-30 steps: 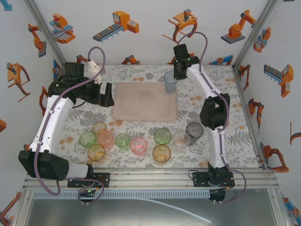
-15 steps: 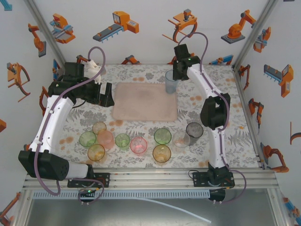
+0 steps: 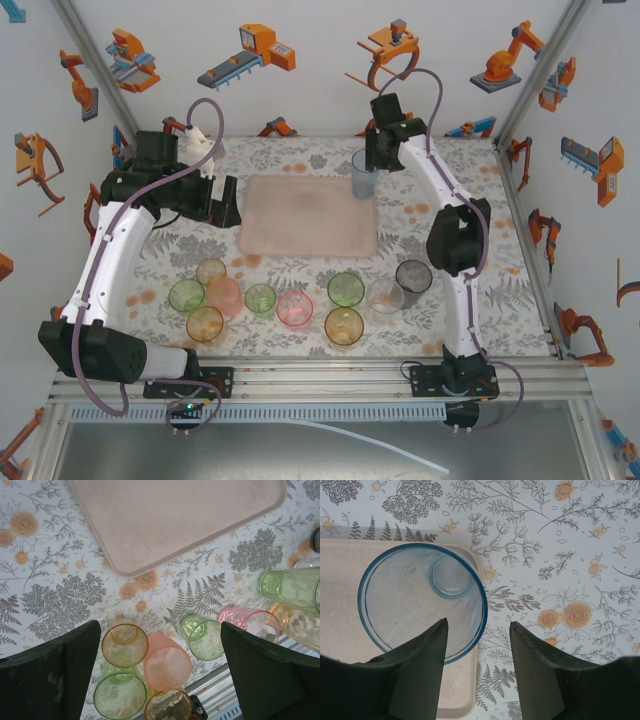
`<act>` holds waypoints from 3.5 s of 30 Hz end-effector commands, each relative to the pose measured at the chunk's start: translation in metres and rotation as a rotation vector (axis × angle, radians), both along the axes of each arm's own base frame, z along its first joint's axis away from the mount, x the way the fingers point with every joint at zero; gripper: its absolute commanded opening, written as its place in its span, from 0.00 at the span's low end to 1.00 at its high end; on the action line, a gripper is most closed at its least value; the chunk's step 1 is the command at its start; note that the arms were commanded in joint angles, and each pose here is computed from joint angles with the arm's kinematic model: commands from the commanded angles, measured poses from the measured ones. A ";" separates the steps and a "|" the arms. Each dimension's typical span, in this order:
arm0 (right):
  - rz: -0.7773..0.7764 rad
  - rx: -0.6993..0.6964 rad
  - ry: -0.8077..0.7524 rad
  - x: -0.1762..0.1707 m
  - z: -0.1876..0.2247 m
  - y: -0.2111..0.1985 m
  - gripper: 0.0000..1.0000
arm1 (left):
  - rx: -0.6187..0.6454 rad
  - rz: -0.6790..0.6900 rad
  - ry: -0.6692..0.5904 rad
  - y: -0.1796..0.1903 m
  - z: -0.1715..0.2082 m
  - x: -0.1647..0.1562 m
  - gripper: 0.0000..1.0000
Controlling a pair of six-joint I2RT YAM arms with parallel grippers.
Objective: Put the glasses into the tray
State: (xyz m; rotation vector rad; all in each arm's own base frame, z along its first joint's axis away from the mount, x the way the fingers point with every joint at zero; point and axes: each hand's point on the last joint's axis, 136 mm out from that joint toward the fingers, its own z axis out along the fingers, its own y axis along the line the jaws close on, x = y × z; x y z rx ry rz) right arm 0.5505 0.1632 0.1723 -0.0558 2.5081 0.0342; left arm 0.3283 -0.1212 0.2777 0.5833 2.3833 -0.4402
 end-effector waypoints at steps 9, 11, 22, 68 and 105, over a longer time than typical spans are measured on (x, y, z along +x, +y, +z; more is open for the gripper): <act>0.019 0.053 -0.115 -0.024 0.088 -0.011 0.51 | 0.058 -0.053 -0.015 0.004 0.015 -0.019 0.97; 0.019 0.063 -0.125 -0.033 0.099 -0.013 0.51 | 0.061 -0.056 -0.007 0.004 0.013 -0.021 0.97; 0.006 0.036 -0.067 -0.164 0.104 -0.059 0.51 | 0.036 -0.186 0.006 -0.016 0.015 -0.036 0.97; -0.196 0.041 0.193 -0.309 -0.026 -0.112 0.34 | -0.012 -0.215 0.121 -0.049 -0.004 -0.023 0.97; -0.205 0.005 0.148 -0.299 -0.016 -0.117 0.00 | -0.013 -0.203 0.108 -0.048 0.000 -0.023 0.97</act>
